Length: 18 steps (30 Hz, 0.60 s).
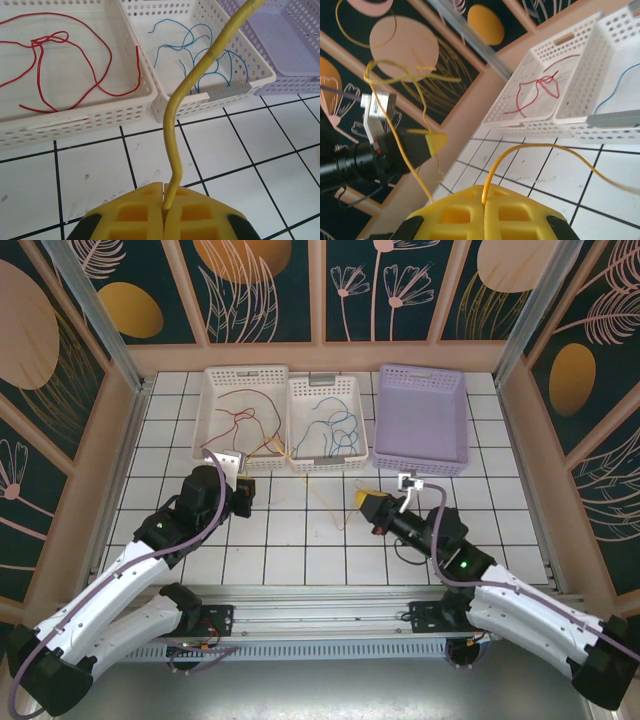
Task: Untangle the cables
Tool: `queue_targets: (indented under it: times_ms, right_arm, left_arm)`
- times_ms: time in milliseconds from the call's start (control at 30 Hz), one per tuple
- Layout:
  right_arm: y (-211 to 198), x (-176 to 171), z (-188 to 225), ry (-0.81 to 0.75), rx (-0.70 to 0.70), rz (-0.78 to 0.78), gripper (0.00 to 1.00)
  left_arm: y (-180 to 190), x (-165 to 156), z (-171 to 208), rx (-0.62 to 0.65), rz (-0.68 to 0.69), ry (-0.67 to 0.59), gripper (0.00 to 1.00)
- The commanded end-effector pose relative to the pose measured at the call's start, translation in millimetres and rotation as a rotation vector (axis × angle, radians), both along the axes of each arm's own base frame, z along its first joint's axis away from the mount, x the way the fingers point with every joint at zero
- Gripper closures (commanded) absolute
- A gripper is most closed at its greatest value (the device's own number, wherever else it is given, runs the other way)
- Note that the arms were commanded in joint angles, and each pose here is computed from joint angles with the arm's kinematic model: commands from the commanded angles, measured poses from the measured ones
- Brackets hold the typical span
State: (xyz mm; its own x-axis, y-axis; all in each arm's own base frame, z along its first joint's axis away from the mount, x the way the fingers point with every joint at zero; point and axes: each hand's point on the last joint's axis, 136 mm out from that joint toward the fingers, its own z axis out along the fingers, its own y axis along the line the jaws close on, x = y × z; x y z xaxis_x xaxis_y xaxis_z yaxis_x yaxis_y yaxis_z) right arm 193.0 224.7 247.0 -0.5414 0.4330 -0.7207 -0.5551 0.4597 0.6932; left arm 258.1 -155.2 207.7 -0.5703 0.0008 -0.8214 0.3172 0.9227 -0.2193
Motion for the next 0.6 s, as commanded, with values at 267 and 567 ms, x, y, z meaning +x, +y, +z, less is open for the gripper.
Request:
queue_targets:
  times_ms: [267, 567]
  right_arm:
    - [21.8, -28.2, 5.0, -0.030, 0.004, 0.218, 1.00]
    - [66.4, -29.2, 12.8, -0.069, -0.035, 0.321, 0.88]
  left_arm:
    - [1.1, 2.4, -1.6, 0.010, 0.000, -0.008, 1.00]
    - [0.4, 2.6, -4.7, 0.014, -0.002, 0.002, 1.00]
